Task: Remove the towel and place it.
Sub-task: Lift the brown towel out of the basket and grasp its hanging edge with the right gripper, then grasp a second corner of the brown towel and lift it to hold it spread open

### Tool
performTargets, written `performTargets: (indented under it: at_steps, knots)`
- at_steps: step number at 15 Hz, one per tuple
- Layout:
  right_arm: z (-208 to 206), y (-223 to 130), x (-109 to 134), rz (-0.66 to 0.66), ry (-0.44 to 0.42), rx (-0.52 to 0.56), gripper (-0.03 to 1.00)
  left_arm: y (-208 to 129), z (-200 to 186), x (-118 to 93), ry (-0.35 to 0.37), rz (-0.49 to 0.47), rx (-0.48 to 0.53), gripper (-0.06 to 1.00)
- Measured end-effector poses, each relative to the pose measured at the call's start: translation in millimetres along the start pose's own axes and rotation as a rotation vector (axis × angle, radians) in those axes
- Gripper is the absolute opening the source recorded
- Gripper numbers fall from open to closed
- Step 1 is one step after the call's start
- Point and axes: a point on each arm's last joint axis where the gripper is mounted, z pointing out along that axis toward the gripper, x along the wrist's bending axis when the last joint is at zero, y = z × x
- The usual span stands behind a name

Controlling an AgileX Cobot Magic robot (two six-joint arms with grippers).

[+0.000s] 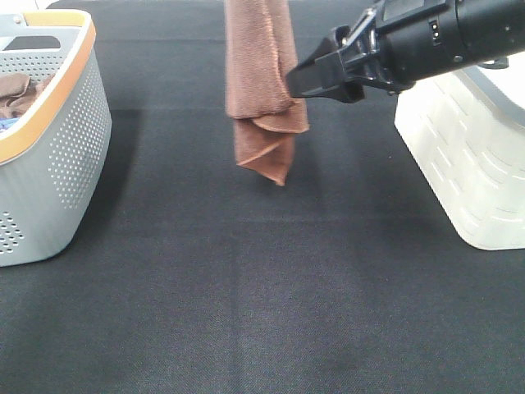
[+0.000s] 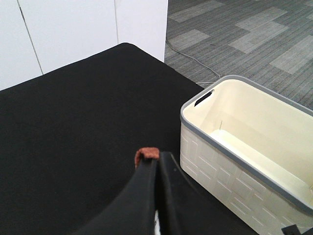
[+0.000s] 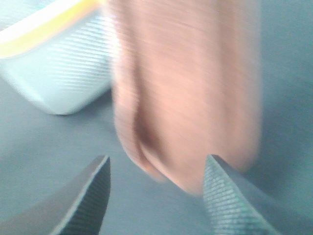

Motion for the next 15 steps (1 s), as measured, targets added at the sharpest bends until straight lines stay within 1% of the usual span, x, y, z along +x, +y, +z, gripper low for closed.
performTargets:
  at_steps: [2, 3, 5, 6, 7, 9, 13, 14, 15]
  knots:
    - [0, 3, 7, -0.027, 0.083, -0.03, 0.54, 0, 0, -2, -0.022, -0.014, -0.003, 0.0]
    - [-1, 5, 15, -0.065, 0.162, -0.06, 0.52, 0, 0, -4, -0.044, -0.027, -0.005, 0.0]
    - [-3, 7, 24, -0.112, 0.274, -0.092, 0.46, 1, 0, -6, -0.067, -0.04, -0.008, 0.0]
    - [-1, 5, 27, -0.121, 0.318, -0.095, 0.45, 1, 0, -7, -0.077, -0.046, -0.009, 0.0]
    - [4, 3, 27, -0.125, 0.341, -0.088, 0.44, 1, 0, -8, -0.085, -0.051, -0.01, 0.0]
    - [9, 0, 26, -0.119, 0.353, -0.076, 0.44, 1, 0, -8, -0.09, -0.054, -0.01, 0.0]
    - [24, -7, 21, -0.102, 0.361, -0.061, 0.44, 3, -1, -11, -0.126, -0.078, -0.033, 0.0]
    - [27, -8, 18, -0.098, 0.342, -0.054, 0.44, 4, -1, -12, -0.13, -0.08, -0.038, 0.0]
    - [30, -9, 14, -0.097, 0.301, -0.05, 0.44, 4, -1, -12, -0.134, -0.083, -0.038, 0.0]
